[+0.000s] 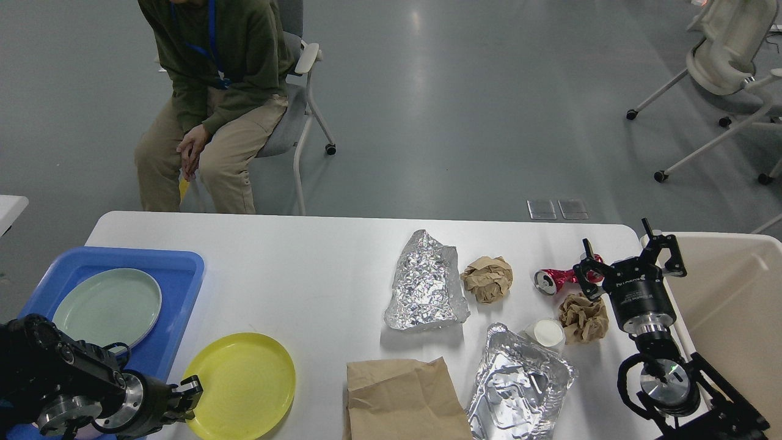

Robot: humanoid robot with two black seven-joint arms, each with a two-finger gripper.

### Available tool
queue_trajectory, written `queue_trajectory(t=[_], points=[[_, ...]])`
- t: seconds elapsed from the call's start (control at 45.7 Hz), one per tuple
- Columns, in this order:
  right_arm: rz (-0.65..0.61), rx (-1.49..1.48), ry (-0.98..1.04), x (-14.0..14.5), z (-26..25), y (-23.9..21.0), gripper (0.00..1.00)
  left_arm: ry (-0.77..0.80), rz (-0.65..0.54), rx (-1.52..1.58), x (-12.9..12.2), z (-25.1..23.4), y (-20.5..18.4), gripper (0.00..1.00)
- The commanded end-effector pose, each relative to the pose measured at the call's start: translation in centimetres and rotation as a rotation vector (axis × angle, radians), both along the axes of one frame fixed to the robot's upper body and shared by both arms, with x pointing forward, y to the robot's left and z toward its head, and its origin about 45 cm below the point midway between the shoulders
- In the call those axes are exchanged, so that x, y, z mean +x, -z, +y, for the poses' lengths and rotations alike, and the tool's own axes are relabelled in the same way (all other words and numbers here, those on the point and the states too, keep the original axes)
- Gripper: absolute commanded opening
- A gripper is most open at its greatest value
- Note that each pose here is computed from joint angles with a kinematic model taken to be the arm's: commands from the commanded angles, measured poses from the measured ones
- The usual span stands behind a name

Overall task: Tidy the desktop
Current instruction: 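Lift the yellow plate and lay it onto the blue tray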

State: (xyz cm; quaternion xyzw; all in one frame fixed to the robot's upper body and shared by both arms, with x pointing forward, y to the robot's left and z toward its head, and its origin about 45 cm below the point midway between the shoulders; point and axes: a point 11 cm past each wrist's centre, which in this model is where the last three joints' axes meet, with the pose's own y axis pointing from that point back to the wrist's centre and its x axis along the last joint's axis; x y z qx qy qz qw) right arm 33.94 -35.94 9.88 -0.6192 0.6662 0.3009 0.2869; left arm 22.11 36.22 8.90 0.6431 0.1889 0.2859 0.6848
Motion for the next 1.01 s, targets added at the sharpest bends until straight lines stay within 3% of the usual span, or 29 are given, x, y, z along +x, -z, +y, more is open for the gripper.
queue_trajectory(t=[0.0,0.263,0.569,0.657,0.854,0.985], points=[[-0.001,0.002,-0.001,0.0,0.1,0.0,1.0,-0.001,0.0,-0.004,0.0,-0.1,0.0,0.0],[0.001,0.0,0.001,0.0,0.0,0.0,1.0,-0.011,-0.008,-0.027,1.2,0.3,-3.8,0.0],[-0.001,0.0,-0.001,0.0,0.0,0.0,1.0,-0.019,-0.056,-0.062,5.7,1.2,-13.5,0.0],[-0.001,0.0,-0.001,0.0,0.0,0.0,1.0,-0.04,-0.104,-0.075,7.2,1.3,-17.8,0.0],[-0.001,0.0,-0.001,0.0,0.0,0.0,1.0,-0.031,-0.127,-0.143,8.0,-0.4,-24.6,0.0],[-0.001,0.0,-0.001,0.0,0.0,0.0,1.0,-0.021,-0.115,-0.184,7.9,-0.7,-26.1,0.0]])
